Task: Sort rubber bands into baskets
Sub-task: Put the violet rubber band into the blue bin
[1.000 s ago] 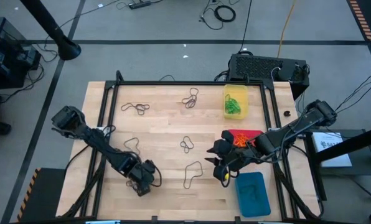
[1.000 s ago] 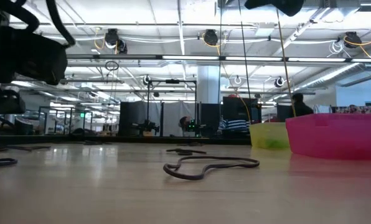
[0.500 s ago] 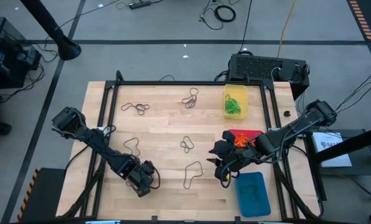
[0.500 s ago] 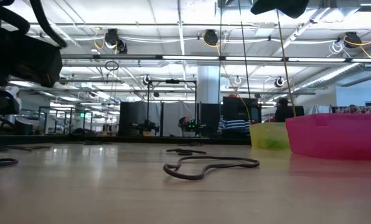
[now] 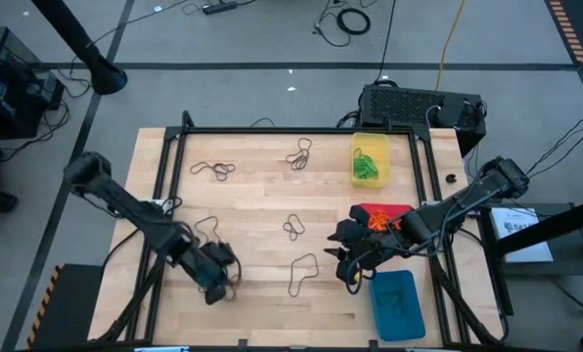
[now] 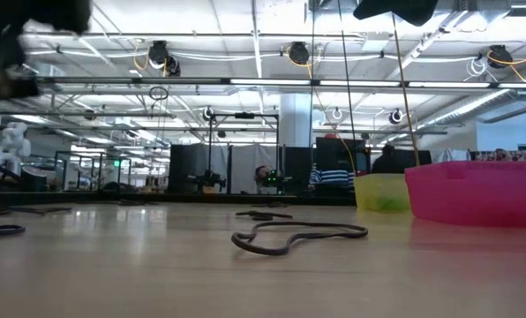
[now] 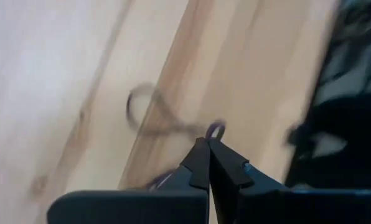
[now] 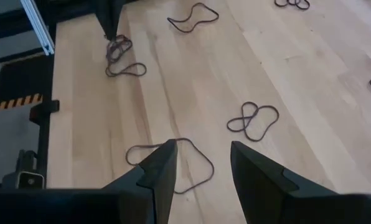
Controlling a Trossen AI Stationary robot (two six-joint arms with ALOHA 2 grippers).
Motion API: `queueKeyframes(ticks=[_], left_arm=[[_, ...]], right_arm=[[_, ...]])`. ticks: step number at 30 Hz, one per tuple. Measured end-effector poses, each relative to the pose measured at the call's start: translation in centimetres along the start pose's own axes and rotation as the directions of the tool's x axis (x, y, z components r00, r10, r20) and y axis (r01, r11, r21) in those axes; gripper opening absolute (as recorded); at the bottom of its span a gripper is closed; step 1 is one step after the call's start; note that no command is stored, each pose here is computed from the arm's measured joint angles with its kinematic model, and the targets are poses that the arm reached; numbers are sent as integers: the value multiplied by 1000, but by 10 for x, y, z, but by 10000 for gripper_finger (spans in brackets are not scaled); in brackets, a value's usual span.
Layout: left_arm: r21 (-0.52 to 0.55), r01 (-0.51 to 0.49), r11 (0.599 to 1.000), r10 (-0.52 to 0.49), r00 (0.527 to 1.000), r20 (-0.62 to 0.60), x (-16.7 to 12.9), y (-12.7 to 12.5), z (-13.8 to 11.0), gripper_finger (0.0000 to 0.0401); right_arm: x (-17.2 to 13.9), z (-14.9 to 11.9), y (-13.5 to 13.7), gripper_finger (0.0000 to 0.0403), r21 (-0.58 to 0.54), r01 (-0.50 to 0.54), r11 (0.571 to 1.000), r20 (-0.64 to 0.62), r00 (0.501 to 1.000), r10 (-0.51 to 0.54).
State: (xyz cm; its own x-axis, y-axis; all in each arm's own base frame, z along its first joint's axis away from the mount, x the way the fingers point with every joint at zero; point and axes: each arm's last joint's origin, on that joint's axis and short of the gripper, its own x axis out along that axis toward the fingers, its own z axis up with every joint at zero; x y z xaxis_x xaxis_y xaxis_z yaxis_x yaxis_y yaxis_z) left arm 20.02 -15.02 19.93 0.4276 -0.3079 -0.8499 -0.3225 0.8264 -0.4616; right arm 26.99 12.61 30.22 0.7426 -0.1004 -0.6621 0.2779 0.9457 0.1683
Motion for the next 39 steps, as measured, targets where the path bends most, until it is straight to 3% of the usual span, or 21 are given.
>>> queueKeyframes(ticks=[5,9,13,20,24,30,35,39], left_arm=[[67,161,985,-172,958,231,-41,-7,18,1],[179,290,940,-337,863,377,-69,-12,33,1],[286,324,902,-427,775,467,-88,-14,43,1],[289,293,911,-409,730,547,-93,-6,61,0],[256,273,927,-374,705,602,-93,2,76,0],[248,293,923,-380,611,694,-95,7,99,0],[291,346,892,-439,511,739,-93,3,114,0],[324,372,870,-483,511,711,-84,3,120,0]], right_arm=[[0,4,2,144,28,-23,999,36,999,22],[0,8,5,144,49,-52,997,74,996,48],[-1,12,8,144,80,-86,993,114,990,77],[-4,27,17,144,151,-205,967,253,954,163],[-6,38,19,144,130,-253,959,345,918,195],[11,46,18,144,144,-197,970,430,895,118],[34,48,20,144,163,-194,967,449,888,102],[44,50,18,144,178,-179,967,460,884,79]])
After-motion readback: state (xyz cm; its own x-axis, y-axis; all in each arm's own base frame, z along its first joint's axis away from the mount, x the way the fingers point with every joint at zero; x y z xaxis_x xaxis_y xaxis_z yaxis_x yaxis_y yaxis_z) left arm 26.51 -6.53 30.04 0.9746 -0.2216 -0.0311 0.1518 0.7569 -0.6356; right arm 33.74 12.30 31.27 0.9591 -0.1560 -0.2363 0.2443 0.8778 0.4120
